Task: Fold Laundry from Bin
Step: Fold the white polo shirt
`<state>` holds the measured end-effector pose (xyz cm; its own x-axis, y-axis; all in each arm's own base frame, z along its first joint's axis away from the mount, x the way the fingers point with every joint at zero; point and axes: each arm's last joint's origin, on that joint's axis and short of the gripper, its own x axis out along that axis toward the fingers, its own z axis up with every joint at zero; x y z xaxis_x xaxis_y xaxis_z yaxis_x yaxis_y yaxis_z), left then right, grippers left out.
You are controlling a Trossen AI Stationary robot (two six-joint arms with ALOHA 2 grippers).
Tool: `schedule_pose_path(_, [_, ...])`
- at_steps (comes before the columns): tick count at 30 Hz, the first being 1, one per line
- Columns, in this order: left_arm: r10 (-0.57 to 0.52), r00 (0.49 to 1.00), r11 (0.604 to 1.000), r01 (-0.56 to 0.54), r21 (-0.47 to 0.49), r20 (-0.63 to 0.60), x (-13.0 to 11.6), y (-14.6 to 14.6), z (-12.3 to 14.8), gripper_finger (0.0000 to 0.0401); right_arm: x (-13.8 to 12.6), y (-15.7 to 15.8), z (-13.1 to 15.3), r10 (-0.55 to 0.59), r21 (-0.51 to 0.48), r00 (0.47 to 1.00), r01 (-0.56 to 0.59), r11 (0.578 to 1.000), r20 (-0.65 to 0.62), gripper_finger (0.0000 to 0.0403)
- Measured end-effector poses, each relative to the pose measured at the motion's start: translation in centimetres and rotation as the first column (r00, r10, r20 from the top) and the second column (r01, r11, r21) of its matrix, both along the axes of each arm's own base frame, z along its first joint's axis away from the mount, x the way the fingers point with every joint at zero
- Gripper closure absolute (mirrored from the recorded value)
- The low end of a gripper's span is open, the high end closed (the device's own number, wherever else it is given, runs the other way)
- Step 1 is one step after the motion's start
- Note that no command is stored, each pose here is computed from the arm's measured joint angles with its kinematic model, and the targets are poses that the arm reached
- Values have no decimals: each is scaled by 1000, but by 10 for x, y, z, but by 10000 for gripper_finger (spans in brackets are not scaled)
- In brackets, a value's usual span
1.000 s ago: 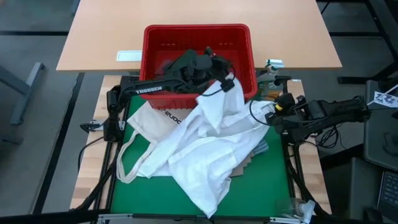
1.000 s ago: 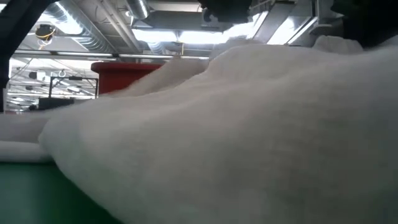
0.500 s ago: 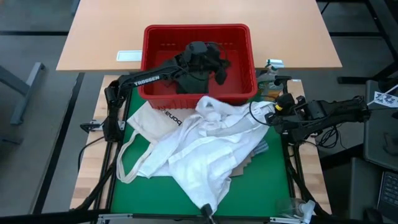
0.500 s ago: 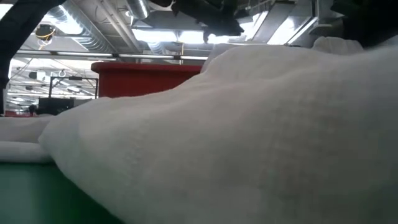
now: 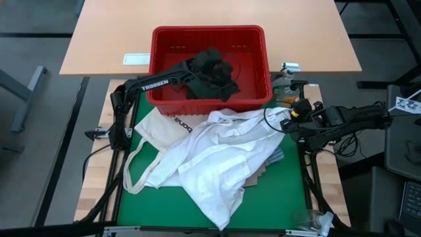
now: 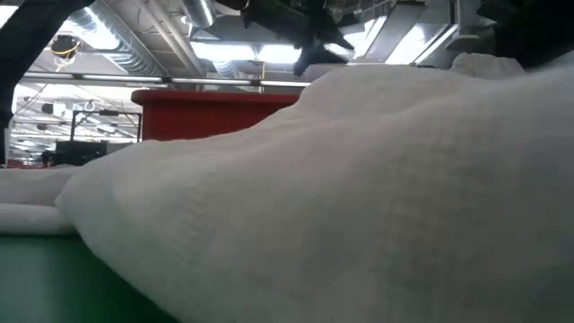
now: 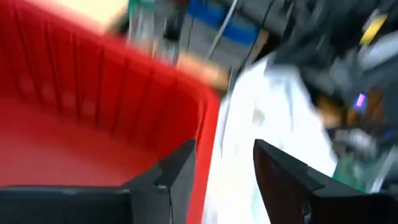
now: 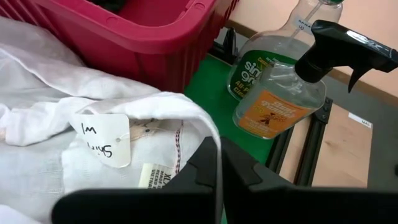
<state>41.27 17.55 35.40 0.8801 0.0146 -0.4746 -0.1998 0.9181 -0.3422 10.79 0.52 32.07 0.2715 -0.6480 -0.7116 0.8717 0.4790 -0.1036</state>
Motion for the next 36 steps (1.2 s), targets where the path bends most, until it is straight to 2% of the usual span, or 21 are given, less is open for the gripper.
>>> schedule_pose_path(6, [-114,955,993,121,8,-273,-9,-24,-22,236,0,0,0,0,0,1000,0,1000,0,397])
schedule_pose_path(12, [-127,881,958,228,175,-455,-9,-54,-31,236,0,0,0,0,0,1000,0,1000,-1,397])
schedule_pose_path(16, [-113,852,933,268,241,-511,-3,-72,-38,236,0,0,0,0,0,1000,0,1000,-1,397])
schedule_pose_path(20, [-157,842,937,292,192,-516,2,-91,-41,236,-1,0,0,5,-3,1000,-5,1000,-13,397])
schedule_pose_path(24, [-248,813,942,328,63,-527,2,-114,-44,236,-1,0,0,34,-28,999,-35,999,-40,397])
schedule_pose_path(29, [-367,768,921,378,-92,-524,1,-156,-45,236,-1,-1,1,27,-77,999,-30,997,-33,397])
schedule_pose_path(36, [-437,690,869,488,-75,-577,-6,-239,-48,236,-1,-1,1,31,-58,999,-33,998,-36,397])
